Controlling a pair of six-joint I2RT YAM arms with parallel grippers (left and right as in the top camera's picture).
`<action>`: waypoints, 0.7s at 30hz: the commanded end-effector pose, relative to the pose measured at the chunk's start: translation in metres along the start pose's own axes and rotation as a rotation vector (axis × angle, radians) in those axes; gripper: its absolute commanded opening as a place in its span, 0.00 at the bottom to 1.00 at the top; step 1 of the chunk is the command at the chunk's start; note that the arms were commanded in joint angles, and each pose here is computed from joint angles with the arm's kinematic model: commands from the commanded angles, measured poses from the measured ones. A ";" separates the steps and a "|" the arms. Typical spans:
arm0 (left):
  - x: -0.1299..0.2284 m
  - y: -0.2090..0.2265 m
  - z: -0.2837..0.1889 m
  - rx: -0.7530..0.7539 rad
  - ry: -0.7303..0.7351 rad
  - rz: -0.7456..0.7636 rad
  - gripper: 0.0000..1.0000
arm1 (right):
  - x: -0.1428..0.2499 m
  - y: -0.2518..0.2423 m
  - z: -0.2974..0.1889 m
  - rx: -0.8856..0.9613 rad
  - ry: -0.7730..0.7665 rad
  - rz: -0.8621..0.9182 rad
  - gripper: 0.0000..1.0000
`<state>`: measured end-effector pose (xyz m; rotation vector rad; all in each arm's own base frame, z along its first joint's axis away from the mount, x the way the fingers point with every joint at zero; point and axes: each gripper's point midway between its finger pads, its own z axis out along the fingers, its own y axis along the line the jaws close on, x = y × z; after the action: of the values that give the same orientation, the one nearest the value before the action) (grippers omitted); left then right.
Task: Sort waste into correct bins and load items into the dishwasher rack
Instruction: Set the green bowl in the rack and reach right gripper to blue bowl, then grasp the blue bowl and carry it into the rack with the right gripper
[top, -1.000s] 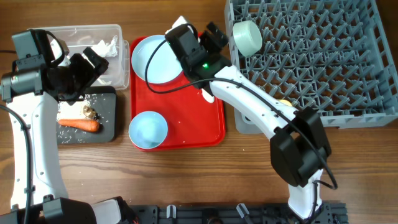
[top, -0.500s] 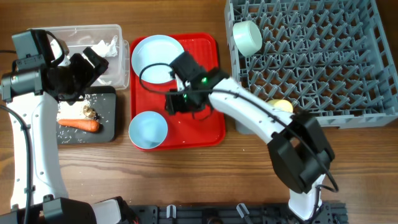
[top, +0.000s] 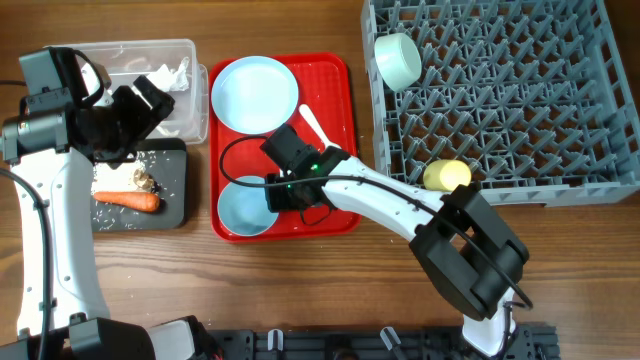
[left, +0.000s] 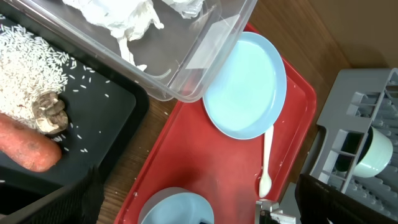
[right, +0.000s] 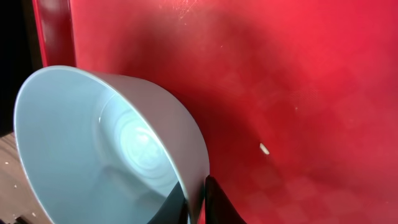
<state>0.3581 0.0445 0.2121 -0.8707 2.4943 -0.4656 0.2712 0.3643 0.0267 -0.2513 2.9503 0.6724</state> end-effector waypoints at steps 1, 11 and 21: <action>-0.003 0.000 -0.004 -0.001 -0.017 0.000 1.00 | -0.004 -0.006 -0.003 0.041 -0.035 0.004 0.04; -0.004 0.000 -0.004 -0.001 -0.017 0.000 1.00 | -0.083 -0.031 -0.184 0.167 -0.545 -0.001 0.04; -0.003 0.000 -0.004 -0.001 -0.017 0.000 1.00 | -0.082 -0.150 -0.390 1.346 -0.907 -0.123 0.04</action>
<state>0.3582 0.0446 0.2122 -0.8705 2.4940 -0.4656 0.3555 0.1021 0.3075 0.1227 1.9521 -0.5832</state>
